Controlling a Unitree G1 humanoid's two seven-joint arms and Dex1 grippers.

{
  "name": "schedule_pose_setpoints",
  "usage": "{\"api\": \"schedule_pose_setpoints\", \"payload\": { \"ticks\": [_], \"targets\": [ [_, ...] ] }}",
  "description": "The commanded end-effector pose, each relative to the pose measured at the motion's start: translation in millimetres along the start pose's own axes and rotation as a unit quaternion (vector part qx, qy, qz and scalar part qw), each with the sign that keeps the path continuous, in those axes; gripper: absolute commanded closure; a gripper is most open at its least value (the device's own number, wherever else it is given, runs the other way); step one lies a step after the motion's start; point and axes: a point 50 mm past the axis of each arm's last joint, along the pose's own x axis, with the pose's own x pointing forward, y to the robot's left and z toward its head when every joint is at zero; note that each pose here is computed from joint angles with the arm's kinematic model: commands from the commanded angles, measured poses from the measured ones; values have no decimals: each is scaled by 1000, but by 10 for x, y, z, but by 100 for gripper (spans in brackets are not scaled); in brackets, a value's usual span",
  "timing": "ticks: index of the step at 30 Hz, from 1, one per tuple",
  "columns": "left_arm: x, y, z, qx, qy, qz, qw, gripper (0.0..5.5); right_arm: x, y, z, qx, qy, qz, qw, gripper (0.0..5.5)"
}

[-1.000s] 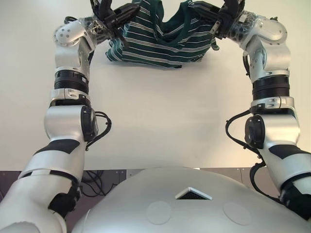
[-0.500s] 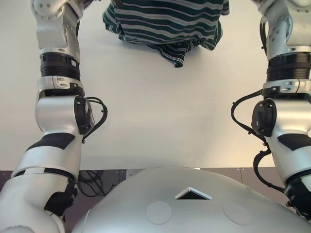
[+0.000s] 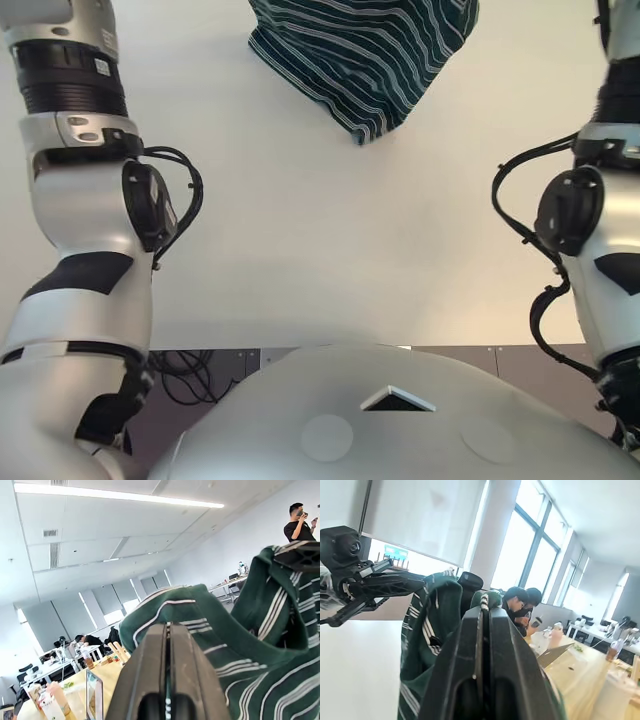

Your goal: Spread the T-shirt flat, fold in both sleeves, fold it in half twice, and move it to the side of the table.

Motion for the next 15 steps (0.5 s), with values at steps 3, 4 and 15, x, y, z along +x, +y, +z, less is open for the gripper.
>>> {"api": "schedule_pose_setpoints", "payload": {
  "ticks": [3, 4, 15],
  "targets": [
    [-34, 5, 440, 13, -14, -75, 997, 550, 28, 53, 436, 20, -47, 53, 997, 547],
    [-74, -1, 495, 9, -10, -89, 996, 550, 10, 91, 483, 32, -47, 72, 996, 547],
    [-602, -277, 1290, -106, 13, -267, 958, 550, -556, 641, 1012, 152, -38, 275, 949, 547]
  ]
}}
